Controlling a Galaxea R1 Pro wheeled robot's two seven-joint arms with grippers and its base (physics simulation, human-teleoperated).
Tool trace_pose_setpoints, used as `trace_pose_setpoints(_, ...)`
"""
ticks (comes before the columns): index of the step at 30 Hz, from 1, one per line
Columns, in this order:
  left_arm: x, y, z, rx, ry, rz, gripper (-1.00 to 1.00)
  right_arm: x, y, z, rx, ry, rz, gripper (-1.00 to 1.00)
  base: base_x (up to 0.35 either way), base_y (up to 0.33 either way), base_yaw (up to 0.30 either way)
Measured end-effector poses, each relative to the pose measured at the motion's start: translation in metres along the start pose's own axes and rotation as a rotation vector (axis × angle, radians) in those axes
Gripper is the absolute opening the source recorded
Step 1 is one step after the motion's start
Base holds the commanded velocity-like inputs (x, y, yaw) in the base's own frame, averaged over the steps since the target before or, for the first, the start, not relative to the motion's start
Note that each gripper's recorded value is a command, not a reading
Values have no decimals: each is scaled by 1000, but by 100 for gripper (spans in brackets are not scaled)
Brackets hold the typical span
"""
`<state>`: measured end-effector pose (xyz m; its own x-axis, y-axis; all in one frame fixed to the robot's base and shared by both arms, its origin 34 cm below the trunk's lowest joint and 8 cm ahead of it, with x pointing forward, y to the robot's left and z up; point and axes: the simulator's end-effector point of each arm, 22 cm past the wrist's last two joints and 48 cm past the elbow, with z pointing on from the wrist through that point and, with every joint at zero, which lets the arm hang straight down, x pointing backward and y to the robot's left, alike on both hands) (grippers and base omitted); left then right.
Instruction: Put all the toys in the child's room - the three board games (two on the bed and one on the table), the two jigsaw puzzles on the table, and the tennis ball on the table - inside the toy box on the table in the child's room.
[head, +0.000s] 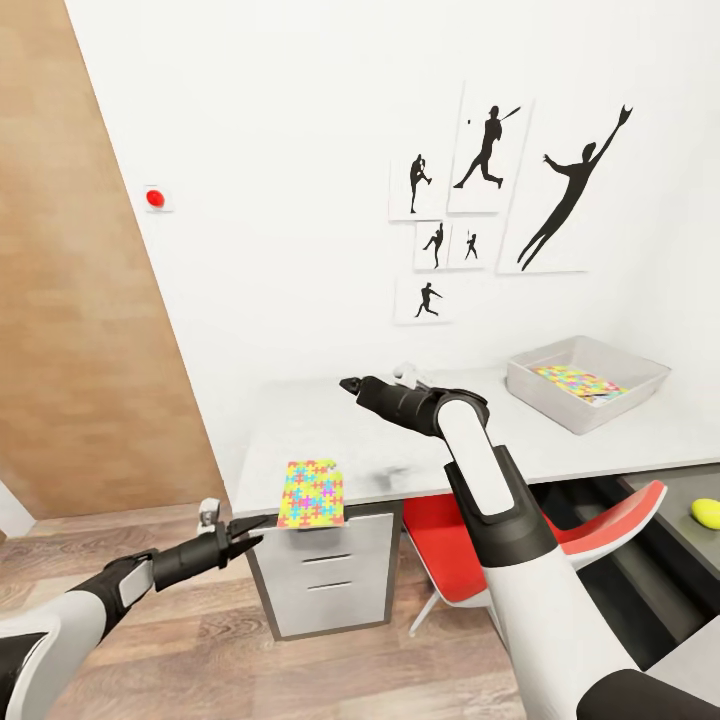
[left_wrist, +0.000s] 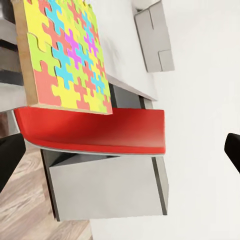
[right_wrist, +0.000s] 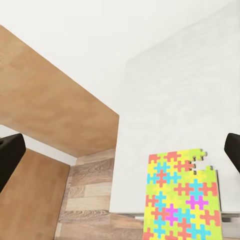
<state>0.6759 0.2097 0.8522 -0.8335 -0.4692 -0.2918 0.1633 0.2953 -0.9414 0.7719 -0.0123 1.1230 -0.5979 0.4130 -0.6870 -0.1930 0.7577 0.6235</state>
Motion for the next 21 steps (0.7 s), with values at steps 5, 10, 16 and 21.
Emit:
trace_pose_setpoints(5, -5, 1, -4, 5, -33, -20, 100, 0, 0, 0, 0, 0, 0, 100, 0, 0, 0)
trace_pose_setpoints(10, -6, 2, -5, 3, -43, -27, 100, 0, 0, 0, 0, 0, 0, 100, 0, 0, 0)
trace_pose_setpoints(16, -5, 11, -3, -1, -46, -29, 100, 5, -5, 3, -2, 0, 1, 100, 0, 0, 0)
trace_pose_setpoints(21, -4, 16, -1, 0, -47, -31, 100, 7, -7, 5, -5, -3, 1, 100, 0, 0, 0)
